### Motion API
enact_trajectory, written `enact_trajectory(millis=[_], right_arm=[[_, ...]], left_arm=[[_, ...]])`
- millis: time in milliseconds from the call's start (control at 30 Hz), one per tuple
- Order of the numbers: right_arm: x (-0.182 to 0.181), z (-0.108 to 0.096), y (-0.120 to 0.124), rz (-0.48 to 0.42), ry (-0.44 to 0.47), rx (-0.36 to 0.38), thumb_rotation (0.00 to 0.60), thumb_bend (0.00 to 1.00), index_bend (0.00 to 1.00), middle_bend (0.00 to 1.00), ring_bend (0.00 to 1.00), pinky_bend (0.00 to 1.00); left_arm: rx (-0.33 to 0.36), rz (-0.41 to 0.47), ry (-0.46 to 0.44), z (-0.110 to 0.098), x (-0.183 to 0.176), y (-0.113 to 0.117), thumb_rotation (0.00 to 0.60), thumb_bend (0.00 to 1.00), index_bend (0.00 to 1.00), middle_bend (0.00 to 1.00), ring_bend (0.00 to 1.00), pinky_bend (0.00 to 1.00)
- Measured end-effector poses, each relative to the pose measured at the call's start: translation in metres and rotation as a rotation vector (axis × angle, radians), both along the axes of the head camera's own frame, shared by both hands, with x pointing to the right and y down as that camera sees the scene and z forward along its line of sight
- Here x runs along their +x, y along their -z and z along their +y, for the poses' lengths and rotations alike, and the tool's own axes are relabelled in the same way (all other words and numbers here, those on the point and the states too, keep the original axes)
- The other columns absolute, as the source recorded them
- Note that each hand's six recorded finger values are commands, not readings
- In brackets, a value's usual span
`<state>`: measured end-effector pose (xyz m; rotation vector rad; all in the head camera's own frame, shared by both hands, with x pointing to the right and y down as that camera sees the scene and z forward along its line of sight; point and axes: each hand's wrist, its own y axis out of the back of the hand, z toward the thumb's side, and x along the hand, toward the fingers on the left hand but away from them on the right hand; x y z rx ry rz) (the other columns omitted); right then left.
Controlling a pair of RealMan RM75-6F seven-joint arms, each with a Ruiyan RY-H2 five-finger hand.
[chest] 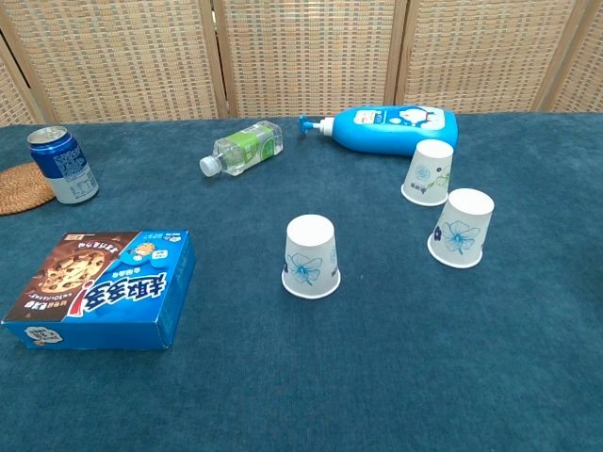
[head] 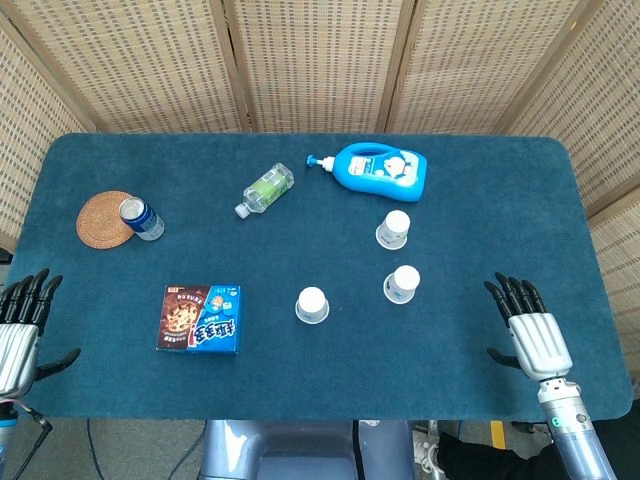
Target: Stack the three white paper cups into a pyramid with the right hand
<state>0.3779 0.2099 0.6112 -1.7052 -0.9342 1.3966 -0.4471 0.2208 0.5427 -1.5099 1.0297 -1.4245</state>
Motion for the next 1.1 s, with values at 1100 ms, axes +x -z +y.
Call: enact_trajectory(millis=[1100], right_arm=[[-0.097, -0.106, -0.041, 0.019, 0.074, -0.137, 0.600, 0.15, 0.26, 0.00, 0.00, 0.12]], left_arm=[[-0.019, 0.000, -0.001, 0.000, 0.001, -0.002, 0.600, 0.13, 0.00, 0.00, 0.00, 0.05]])
